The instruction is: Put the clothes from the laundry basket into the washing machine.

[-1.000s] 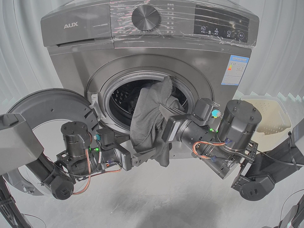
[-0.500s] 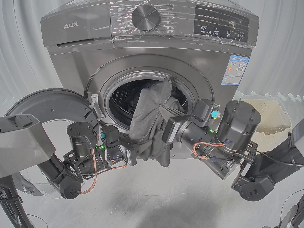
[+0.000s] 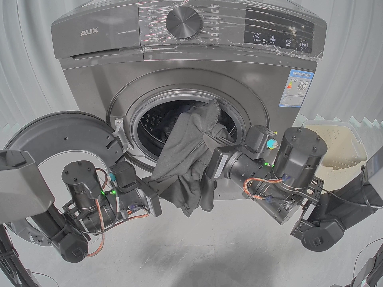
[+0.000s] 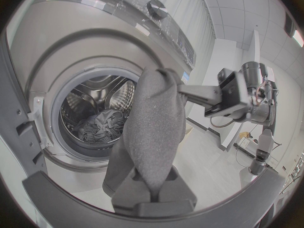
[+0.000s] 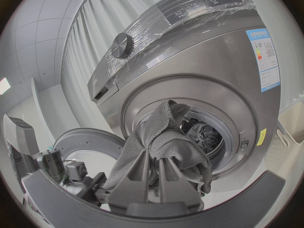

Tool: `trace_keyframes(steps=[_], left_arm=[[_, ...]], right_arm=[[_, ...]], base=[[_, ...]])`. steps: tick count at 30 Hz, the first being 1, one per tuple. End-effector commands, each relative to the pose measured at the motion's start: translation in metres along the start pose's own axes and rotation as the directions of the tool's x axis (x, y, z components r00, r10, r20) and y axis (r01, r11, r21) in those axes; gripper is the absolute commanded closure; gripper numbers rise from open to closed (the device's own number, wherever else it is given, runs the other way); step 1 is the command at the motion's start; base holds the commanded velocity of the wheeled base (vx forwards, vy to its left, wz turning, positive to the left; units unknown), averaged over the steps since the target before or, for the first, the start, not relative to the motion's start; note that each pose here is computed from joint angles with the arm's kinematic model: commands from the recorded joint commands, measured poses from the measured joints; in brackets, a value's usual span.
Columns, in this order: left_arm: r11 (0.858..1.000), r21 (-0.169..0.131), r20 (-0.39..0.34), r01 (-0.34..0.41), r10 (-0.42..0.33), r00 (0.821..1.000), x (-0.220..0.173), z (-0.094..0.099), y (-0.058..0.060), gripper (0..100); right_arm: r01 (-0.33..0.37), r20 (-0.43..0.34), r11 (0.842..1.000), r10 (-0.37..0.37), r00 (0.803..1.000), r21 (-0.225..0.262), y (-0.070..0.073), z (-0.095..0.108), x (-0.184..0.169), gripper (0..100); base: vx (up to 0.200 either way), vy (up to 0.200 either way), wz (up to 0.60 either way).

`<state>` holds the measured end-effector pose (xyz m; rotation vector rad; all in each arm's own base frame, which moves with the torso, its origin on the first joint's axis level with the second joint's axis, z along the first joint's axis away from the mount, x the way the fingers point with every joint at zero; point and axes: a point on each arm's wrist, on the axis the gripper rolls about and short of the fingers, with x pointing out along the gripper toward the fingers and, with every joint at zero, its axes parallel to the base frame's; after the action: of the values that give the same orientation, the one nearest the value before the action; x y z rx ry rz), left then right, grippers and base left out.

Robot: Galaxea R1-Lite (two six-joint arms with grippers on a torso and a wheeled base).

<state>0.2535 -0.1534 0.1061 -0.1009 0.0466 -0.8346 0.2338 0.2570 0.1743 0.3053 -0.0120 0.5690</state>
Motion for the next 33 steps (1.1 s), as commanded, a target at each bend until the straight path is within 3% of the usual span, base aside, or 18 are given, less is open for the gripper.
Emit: trace_keyframes(steps=[1,7,8,24,28,33], left_arm=[[1.0,0.021,0.053,0.013,-0.014,0.999,-0.027,0.02,-0.012,100],[0.997,0.029,0.059,0.069,-0.071,0.996,-0.039,0.025,-0.023,100],[0.997,0.03,0.058,0.069,-0.071,0.996,-0.039,0.025,-0.023,100],[0.998,0.017,0.107,0.056,-0.057,0.993,-0.032,0.035,-0.018,100],[0.998,-0.01,0.127,0.057,-0.056,0.99,-0.03,0.039,-0.018,100],[0.999,-0.017,0.137,0.049,-0.046,0.989,-0.03,0.042,-0.016,100]], right_arm=[[-0.001,-0.015,1.0,0.001,1.0,-0.003,-0.003,-0.01,0.003,100],[-0.008,-0.04,1.0,0.007,0.999,-0.016,-0.007,-0.027,0.007,100],[-0.01,-0.042,1.0,0.01,0.999,-0.016,-0.007,-0.029,0.007,0],[0.029,-0.138,0.998,-0.036,0.99,-0.051,-0.023,-0.043,-0.015,0],[0.044,-0.152,0.997,-0.055,0.987,-0.07,-0.029,-0.045,-0.018,0],[0.053,-0.178,0.995,-0.068,0.982,-0.087,-0.033,-0.05,-0.021,0]], base=[[0.0,0.0,0.0],[0.0,0.0,0.0],[0.0,0.0,0.0],[0.0,0.0,0.0],[0.0,0.0,0.0],[0.0,0.0,0.0]])
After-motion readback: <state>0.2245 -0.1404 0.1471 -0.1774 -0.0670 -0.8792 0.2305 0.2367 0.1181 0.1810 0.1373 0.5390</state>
